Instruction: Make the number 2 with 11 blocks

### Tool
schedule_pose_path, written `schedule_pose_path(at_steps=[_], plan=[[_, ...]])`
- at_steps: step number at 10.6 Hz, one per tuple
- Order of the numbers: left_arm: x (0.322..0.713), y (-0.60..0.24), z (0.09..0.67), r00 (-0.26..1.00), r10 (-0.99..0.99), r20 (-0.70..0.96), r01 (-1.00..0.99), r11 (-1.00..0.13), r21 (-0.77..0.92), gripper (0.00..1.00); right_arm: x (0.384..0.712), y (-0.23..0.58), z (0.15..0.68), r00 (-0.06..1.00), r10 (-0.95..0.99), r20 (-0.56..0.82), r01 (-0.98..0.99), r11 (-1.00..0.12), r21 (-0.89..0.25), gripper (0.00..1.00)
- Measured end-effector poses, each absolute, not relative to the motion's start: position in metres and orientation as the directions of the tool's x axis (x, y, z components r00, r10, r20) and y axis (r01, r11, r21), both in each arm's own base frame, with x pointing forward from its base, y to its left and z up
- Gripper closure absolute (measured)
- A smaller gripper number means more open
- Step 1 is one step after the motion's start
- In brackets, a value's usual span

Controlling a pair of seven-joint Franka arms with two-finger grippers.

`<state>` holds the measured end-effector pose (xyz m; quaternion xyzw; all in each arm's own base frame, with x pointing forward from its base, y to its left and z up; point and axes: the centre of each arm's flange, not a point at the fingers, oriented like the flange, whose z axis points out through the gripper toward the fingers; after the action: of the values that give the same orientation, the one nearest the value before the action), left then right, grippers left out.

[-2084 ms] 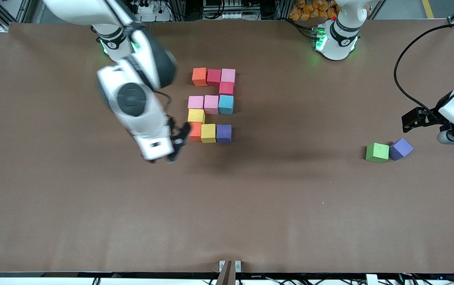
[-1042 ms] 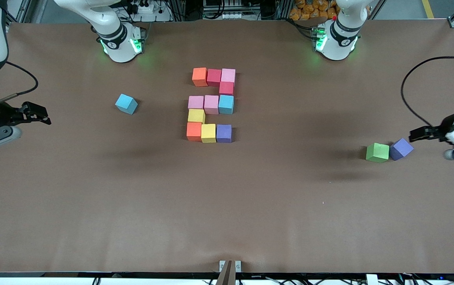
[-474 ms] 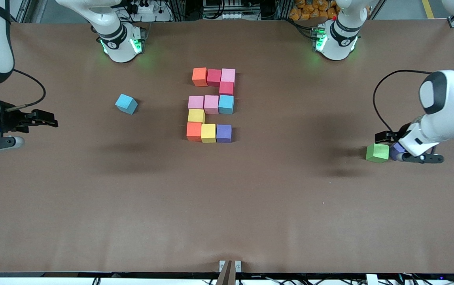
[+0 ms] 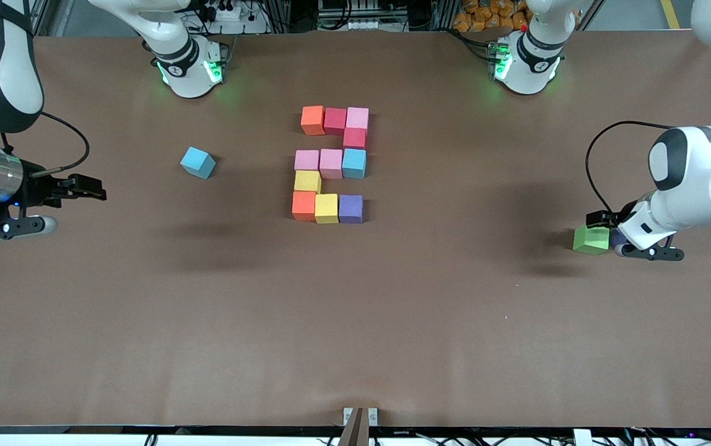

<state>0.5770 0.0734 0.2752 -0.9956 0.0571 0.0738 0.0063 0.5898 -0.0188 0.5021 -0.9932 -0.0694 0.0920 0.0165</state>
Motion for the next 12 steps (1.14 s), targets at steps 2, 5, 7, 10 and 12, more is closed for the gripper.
schedule_pose_path(at_steps=[2,5,7,10,12], plan=[[0.579,0.079,0.252,0.983,-0.12,-0.136,-0.12,-0.993,0.008,0.0,0.59,-0.015,0.507,0.975,0.13,-0.178,0.132,-0.991,-0.001,0.0],[0.582,0.082,0.226,0.981,-0.145,-0.128,-0.143,-0.989,0.023,0.0,0.59,-0.006,0.51,0.979,0.105,-0.174,0.11,-0.994,0.017,0.0],[0.583,0.081,0.225,0.978,-0.163,-0.128,-0.163,-0.987,0.011,0.0,0.59,-0.004,0.511,0.981,0.105,-0.166,0.11,-0.994,0.019,0.0],[0.582,0.081,0.217,0.975,-0.172,-0.14,-0.173,-0.985,0.012,0.0,0.591,-0.006,0.51,0.981,0.1,-0.164,0.105,-0.994,0.02,0.0],[0.582,0.08,0.209,0.973,-0.174,-0.149,-0.173,-0.985,0.019,0.0,0.591,-0.006,0.51,0.983,0.094,-0.161,0.098,-0.995,0.021,0.0]])
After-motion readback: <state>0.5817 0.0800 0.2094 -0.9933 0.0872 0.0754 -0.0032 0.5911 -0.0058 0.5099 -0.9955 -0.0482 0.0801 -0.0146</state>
